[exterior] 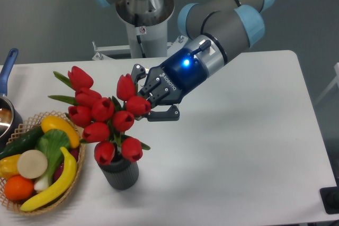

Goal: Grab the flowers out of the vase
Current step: 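Lift the gripped tulips upward out of the grey vase, then carry the tulips away from the vase and lower them onto the table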

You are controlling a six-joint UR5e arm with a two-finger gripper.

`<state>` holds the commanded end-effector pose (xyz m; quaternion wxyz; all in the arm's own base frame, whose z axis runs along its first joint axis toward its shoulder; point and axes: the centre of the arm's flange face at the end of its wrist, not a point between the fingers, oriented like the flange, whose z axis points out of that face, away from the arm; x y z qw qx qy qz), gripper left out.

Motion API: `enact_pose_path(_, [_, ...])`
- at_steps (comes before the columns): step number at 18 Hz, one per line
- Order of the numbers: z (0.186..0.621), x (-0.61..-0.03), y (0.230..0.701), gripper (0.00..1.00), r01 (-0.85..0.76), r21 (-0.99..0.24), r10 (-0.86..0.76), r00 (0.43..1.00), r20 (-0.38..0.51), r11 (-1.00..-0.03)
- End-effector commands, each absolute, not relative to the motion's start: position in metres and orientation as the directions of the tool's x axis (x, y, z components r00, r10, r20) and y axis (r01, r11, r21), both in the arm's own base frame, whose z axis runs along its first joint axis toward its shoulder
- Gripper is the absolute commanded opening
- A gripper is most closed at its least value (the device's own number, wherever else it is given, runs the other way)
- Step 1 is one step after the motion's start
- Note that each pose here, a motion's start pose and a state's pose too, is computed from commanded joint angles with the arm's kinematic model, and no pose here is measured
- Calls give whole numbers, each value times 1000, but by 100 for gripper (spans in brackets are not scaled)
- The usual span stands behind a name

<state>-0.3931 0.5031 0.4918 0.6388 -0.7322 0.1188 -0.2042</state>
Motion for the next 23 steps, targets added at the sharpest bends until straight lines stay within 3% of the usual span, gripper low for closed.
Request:
enact_pose_path(7, [488,-444,487,13,70,-985,-368,922,123,-155])
enact_pose_path(11, [489,-486,475,13,-9,-980,-276,960,47,-198])
enact_pose_path(15, [471,-509,463,9,-121,-907,-119,990,-80,-403])
enact_pose_path(23, [391,-516,427,8,-14,-666,90,989,-121,-746])
